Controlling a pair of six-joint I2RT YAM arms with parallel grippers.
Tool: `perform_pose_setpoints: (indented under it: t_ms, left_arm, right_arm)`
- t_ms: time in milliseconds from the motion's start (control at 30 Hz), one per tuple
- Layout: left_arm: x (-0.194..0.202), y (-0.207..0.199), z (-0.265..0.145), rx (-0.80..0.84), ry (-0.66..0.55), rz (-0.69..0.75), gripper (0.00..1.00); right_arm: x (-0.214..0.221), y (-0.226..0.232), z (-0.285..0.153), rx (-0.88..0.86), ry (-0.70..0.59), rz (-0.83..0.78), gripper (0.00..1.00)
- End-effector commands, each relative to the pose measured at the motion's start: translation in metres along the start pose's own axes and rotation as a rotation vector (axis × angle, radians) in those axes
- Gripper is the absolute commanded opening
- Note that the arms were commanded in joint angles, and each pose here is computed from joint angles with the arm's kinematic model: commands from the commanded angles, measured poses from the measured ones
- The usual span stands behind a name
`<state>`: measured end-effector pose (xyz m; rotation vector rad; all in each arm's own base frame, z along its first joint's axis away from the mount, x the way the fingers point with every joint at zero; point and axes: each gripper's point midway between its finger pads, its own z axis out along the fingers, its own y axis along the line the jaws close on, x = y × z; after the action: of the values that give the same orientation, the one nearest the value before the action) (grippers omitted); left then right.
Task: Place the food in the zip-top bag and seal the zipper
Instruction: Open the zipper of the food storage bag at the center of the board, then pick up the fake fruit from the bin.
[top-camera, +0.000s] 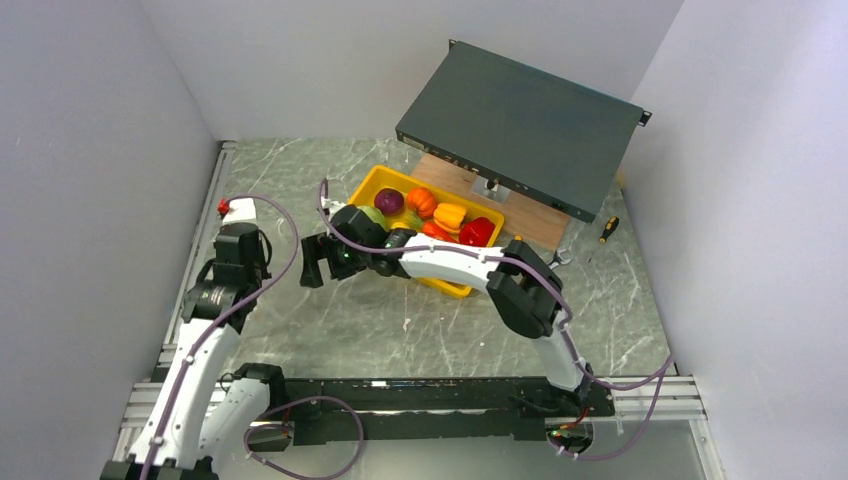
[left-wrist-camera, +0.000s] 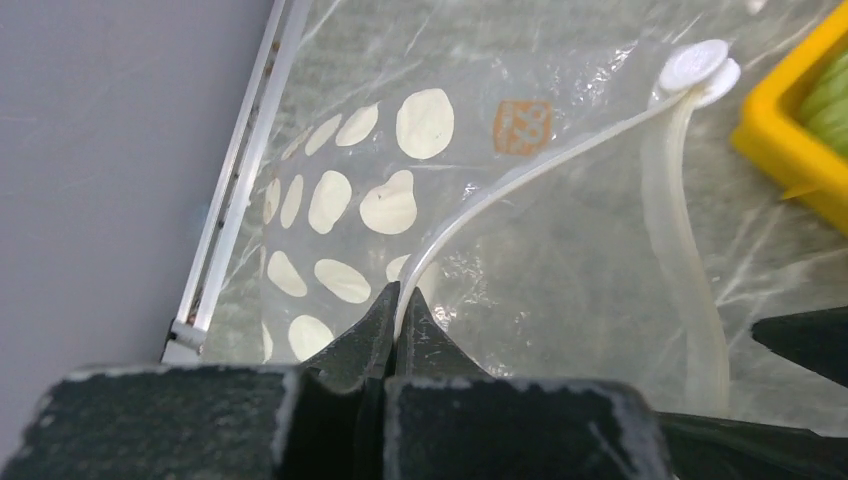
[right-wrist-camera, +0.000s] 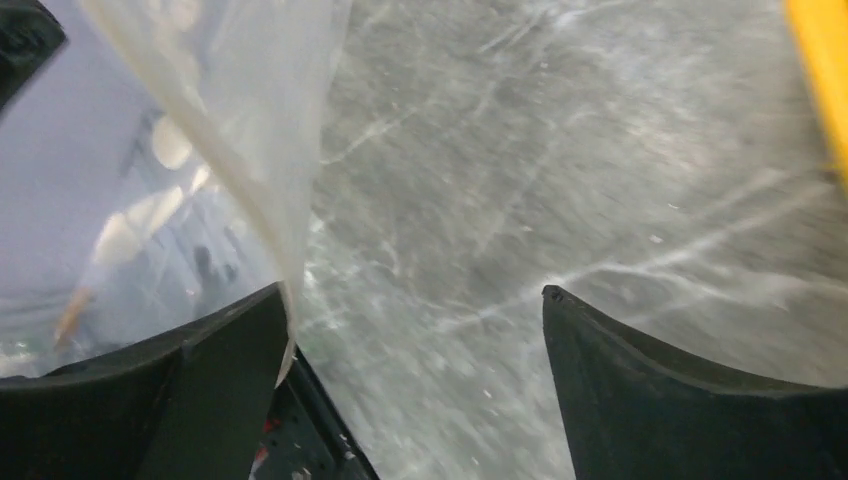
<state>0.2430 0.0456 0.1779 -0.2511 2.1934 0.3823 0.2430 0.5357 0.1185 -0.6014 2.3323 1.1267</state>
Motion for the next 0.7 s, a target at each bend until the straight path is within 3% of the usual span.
perform_pose_setpoints:
  t_ms: [0, 167, 333, 533, 667]
  left_arm:
    - [-0.022, -0.012, -0.004, 0.080, -0.100, -0.042, 0.00]
    - [-0.013, -0.016, 0.006, 0.062, 0.005, -0.013, 0.00]
    - [-0.013, -0.018, 0.006, 0.072, 0.002, -0.013, 0.00]
    - [-0.016, -0.019, 0.004, 0.085, -0.026, -0.022, 0.00]
    - [-0.016, -0.020, 0.004, 0.094, -0.028, -0.022, 0.00]
  right_arm:
    - [-0.049, 0.008, -0.071, 0.087, -0.140, -0.182, 0.98]
    - [-0.059, -0.041, -0.117, 0.210, -0.185, -0.168, 0.96]
    - [-0.063, -0.102, -0.145, 0.344, -0.211, -0.116, 0.92]
    - [-0.069, -0.158, -0.150, 0.608, -0.193, -0.178, 0.92]
    - [-0.076, -0.176, -0.142, 0.695, -0.179, -0.206, 0.90]
